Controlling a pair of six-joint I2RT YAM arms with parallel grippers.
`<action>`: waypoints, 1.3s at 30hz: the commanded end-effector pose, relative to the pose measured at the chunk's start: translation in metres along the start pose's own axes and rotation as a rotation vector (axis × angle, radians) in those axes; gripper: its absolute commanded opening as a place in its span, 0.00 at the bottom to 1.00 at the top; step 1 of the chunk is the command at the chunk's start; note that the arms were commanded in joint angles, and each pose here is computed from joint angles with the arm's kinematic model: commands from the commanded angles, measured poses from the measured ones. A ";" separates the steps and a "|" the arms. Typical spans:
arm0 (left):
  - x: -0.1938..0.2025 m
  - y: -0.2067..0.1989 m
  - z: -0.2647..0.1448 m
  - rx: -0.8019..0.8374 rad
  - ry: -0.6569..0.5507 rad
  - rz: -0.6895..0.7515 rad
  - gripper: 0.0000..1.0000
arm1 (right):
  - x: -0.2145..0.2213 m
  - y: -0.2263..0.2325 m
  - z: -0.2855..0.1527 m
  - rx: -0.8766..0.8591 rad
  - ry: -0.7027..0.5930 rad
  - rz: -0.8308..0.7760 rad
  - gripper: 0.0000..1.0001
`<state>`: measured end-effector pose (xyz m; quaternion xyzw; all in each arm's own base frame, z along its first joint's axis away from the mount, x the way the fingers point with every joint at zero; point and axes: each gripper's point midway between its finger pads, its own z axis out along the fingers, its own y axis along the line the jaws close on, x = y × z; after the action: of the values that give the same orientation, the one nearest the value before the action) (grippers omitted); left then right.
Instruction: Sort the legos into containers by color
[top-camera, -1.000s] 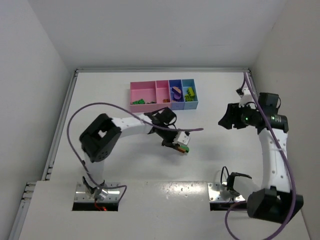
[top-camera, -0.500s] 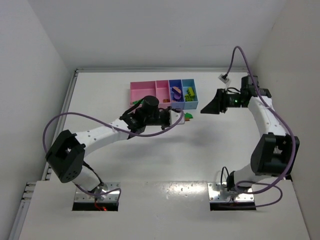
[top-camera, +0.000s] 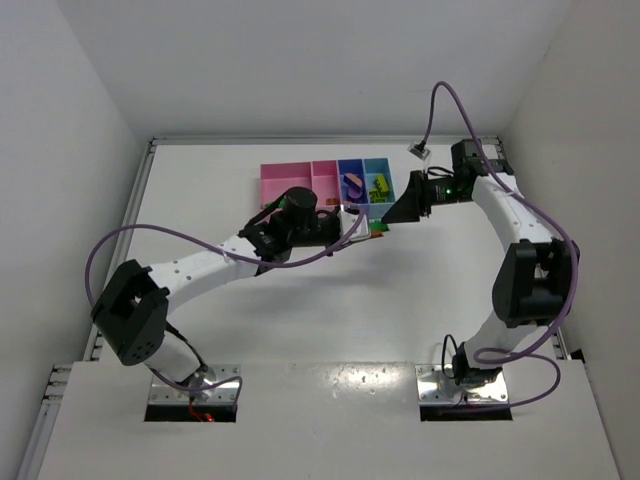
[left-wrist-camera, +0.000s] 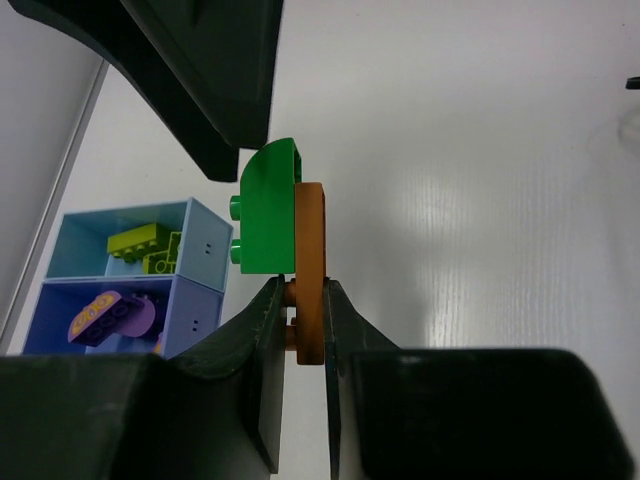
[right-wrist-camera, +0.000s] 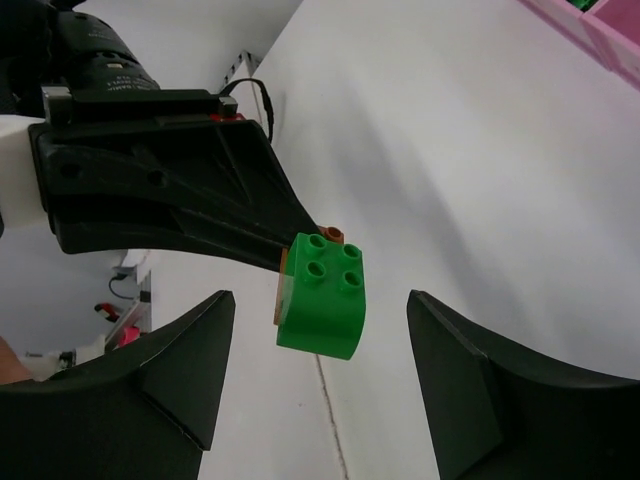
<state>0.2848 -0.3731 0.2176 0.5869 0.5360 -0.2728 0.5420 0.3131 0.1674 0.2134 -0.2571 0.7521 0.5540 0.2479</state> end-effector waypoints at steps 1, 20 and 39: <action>-0.049 0.026 -0.011 -0.075 -0.113 0.052 0.08 | -0.008 0.011 0.004 -0.024 0.006 -0.082 0.70; -0.041 0.015 -0.002 -0.046 -0.101 0.093 0.08 | -0.034 0.018 0.016 -0.136 -0.067 0.002 0.09; 0.001 0.084 -0.063 -0.410 -0.044 -0.465 0.07 | -0.144 -0.045 0.048 0.105 -0.220 -0.145 0.03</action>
<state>0.2954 -0.3460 0.2130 0.5018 0.6196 -0.2784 0.5356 0.4160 0.2051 0.2495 -0.2025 0.7275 0.5843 0.2973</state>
